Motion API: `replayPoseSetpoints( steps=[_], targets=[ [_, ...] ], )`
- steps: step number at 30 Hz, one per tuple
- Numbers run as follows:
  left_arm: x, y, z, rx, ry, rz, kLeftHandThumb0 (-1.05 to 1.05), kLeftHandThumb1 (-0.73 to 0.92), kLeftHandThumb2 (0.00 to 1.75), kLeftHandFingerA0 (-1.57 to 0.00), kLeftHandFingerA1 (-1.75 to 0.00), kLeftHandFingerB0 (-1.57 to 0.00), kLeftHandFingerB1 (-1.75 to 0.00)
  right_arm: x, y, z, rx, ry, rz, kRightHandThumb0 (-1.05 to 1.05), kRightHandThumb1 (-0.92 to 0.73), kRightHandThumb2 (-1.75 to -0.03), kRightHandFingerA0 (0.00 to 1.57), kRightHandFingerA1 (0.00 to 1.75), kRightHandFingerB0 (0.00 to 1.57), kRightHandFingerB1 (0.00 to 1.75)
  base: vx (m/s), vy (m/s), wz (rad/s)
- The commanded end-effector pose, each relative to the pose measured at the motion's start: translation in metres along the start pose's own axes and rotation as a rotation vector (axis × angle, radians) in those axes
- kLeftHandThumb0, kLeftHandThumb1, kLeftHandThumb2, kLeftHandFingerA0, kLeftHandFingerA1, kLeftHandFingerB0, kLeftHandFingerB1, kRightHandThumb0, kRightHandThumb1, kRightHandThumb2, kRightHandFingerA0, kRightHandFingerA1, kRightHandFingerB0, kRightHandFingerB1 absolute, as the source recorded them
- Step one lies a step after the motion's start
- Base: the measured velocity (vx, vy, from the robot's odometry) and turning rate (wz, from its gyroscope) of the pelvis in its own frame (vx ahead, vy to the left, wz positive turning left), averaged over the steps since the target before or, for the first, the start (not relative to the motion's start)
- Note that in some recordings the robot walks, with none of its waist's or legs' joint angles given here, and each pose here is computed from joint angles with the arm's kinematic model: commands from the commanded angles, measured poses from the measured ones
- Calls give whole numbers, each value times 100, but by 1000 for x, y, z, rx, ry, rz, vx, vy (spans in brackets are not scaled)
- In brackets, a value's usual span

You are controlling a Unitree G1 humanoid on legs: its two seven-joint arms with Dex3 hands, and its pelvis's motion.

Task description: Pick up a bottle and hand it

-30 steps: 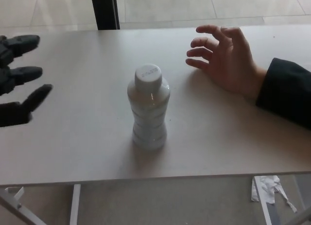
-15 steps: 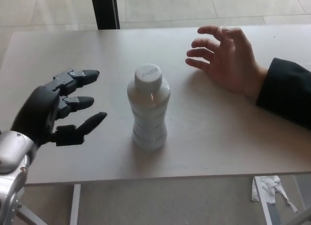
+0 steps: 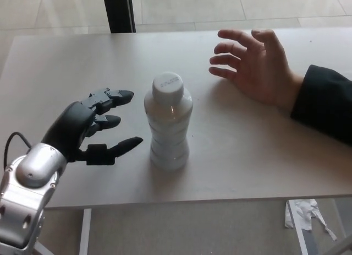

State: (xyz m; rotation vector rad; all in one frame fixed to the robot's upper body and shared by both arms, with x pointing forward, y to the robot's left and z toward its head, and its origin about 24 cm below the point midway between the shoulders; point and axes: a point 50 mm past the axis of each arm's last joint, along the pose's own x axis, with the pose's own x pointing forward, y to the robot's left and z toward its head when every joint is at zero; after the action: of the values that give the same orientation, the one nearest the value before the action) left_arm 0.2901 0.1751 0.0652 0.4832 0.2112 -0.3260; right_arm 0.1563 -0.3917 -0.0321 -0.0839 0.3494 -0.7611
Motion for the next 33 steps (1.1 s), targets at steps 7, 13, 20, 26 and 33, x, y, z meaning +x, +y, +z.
replayPoseSetpoints(
  steps=[7, 13, 20, 26, 33],
  targets=[
    [9, -22, -8, -72, 43, 61, -72, 64, 58, -6, -51, -13, -35, 1, 5, 4, 32, -27, 8, -105, -44, -117, 157, 175, 40, 111, 0, 0, 0],
    [9, -33, -23, -99, 100, 55, -86, 51, 92, 0, -44, -6, -29, 2, 7, 7, 16, -41, 19, -105, -44, -116, 157, 175, 41, 113, 0, 0, 0],
    [13, -52, -16, -242, 96, 9, -94, 52, 89, 0, -23, 0, 0, 2, 12, 6, 32, -38, 35, -105, -46, -114, 157, 169, 46, 115, 0, 0, 0],
    [17, -64, -12, -232, 96, -66, -104, 55, 87, 0, -10, 0, -1, 3, 16, 9, 32, -54, 37, -105, -48, -116, 157, 175, 50, 117, 0, 0, 0],
    [25, -69, 1, -205, 31, -73, -89, 47, 75, 0, 0, 0, 0, 6, 24, 15, 23, -67, 66, -105, -39, -110, 157, 169, 48, 115, 0, 0, 0]
  ],
)
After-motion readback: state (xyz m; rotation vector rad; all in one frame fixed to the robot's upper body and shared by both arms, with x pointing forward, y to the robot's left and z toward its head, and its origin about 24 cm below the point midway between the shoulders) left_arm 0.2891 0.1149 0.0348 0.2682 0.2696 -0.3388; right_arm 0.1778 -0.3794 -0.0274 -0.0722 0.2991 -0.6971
